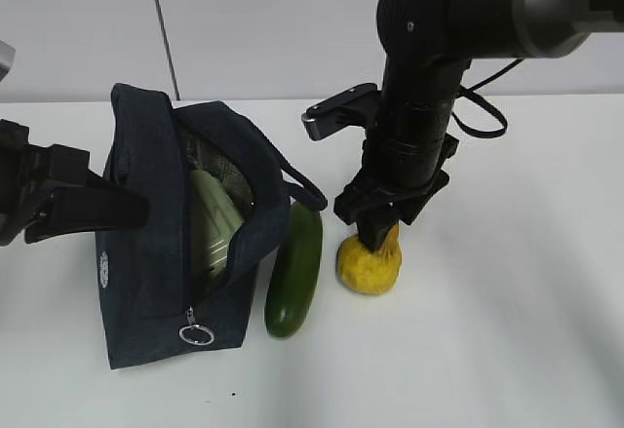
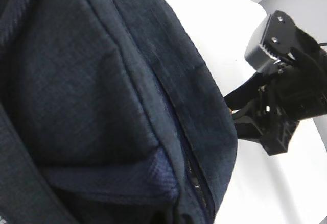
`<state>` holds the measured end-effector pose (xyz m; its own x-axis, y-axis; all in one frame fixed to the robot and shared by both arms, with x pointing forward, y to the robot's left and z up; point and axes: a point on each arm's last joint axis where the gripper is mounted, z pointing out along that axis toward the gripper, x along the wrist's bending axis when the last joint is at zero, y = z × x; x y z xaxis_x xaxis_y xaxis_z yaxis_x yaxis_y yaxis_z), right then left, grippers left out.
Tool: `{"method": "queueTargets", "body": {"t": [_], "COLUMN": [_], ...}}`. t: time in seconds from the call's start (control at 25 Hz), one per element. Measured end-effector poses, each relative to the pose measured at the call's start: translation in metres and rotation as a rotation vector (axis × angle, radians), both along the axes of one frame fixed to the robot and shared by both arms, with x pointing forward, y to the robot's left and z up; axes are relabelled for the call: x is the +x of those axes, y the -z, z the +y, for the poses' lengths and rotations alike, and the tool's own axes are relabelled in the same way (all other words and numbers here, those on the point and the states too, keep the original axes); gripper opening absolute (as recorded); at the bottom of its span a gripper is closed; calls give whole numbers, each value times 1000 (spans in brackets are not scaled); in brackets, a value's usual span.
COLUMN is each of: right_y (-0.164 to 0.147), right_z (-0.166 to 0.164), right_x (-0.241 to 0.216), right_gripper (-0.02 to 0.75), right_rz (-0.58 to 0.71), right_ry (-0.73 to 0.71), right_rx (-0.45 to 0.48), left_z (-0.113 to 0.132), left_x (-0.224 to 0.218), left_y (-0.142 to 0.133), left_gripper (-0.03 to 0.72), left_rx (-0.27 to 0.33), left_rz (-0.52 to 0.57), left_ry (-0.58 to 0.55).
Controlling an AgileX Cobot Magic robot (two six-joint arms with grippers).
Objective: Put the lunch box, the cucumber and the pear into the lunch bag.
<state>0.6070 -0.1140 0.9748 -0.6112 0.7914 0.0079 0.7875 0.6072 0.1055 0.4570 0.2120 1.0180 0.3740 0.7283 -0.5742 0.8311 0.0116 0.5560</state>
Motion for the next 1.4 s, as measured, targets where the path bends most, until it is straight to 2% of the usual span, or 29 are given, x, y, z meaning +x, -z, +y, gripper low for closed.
{"method": "queueTargets", "body": {"t": [0.28, 0.56, 0.84, 1.0, 1.2, 1.4], "right_y": [4, 12, 12, 11, 2, -25], "right_z": [2, 4, 4, 4, 4, 6], "right_x": [3, 5, 4, 4, 7, 13], "right_gripper": [461, 397, 271, 260, 253, 251], "right_rz": [-18, 6, 20, 35, 52, -7], "right_ry": [-1, 6, 9, 8, 0, -4], "right_rx": [8, 15, 18, 12, -15, 12], "left_z": [0, 0, 0, 0, 0, 0], "left_x": [0, 0, 0, 0, 0, 0], "left_y": [0, 0, 0, 0, 0, 0], "left_gripper": [-13, -13, -13, -13, -13, -13], "left_rx": [0, 0, 0, 0, 0, 0], "left_rz": [0, 0, 0, 0, 0, 0], "left_ry": [0, 0, 0, 0, 0, 0]}}
